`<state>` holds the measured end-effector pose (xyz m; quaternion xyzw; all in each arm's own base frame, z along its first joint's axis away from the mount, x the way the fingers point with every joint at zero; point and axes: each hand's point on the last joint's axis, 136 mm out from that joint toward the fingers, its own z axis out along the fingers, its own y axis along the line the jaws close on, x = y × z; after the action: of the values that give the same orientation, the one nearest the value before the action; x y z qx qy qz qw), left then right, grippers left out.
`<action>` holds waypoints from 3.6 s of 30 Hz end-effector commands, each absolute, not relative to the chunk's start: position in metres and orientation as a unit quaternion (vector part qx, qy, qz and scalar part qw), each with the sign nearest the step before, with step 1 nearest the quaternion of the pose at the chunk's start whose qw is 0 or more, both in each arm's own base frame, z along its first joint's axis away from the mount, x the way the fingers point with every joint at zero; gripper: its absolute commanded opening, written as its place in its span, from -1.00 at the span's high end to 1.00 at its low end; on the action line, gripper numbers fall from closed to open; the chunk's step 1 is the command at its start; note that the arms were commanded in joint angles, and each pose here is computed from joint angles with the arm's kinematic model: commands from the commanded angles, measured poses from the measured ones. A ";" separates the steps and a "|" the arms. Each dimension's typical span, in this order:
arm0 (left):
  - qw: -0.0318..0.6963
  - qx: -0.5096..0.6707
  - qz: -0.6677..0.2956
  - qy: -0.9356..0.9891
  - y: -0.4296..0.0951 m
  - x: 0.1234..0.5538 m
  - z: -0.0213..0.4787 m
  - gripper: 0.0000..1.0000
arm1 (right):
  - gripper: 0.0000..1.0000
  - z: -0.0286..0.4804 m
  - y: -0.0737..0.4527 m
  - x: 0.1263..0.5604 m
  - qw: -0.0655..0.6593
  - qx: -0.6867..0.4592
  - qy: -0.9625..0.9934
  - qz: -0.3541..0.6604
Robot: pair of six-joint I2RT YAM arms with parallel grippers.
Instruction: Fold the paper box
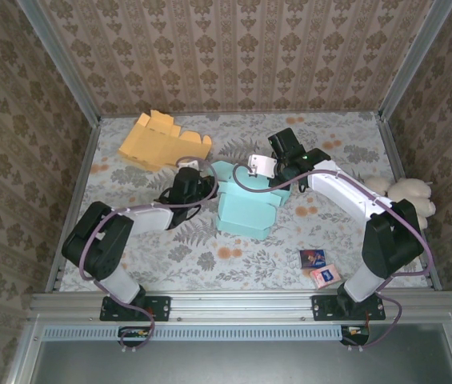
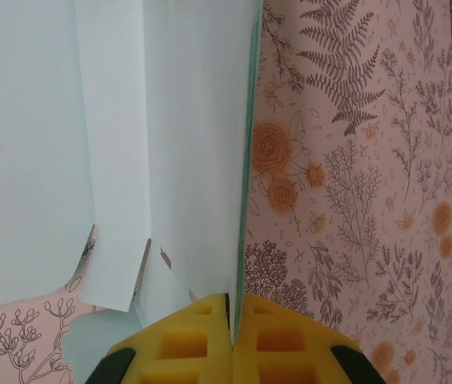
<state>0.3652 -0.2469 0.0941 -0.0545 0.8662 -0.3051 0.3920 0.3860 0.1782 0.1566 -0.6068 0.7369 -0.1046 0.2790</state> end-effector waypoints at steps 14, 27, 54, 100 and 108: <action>0.358 -0.018 -0.355 0.864 -0.283 0.369 0.084 0.81 | 1.00 0.146 0.180 0.384 0.274 -0.602 0.744 -0.099; 0.356 0.000 -0.380 0.854 -0.301 0.366 0.088 0.72 | 1.00 0.136 0.185 0.387 0.296 -0.611 0.724 -0.121; 0.469 0.053 -0.255 0.844 -0.201 0.331 0.090 0.61 | 1.00 0.146 0.215 0.436 0.460 -0.644 0.502 -0.349; 0.488 0.176 -0.363 0.774 -0.219 0.344 0.078 -0.05 | 1.00 0.111 0.216 0.439 0.448 -0.670 0.469 -0.361; 0.482 0.178 -0.368 0.775 -0.221 0.350 0.074 -0.13 | 1.00 0.110 0.216 0.439 0.446 -0.672 0.470 -0.359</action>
<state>0.3437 -0.2164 0.0609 0.1594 0.7952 -0.3580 0.4628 0.4414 0.2187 0.1248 -0.6580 0.4692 -0.3663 0.4612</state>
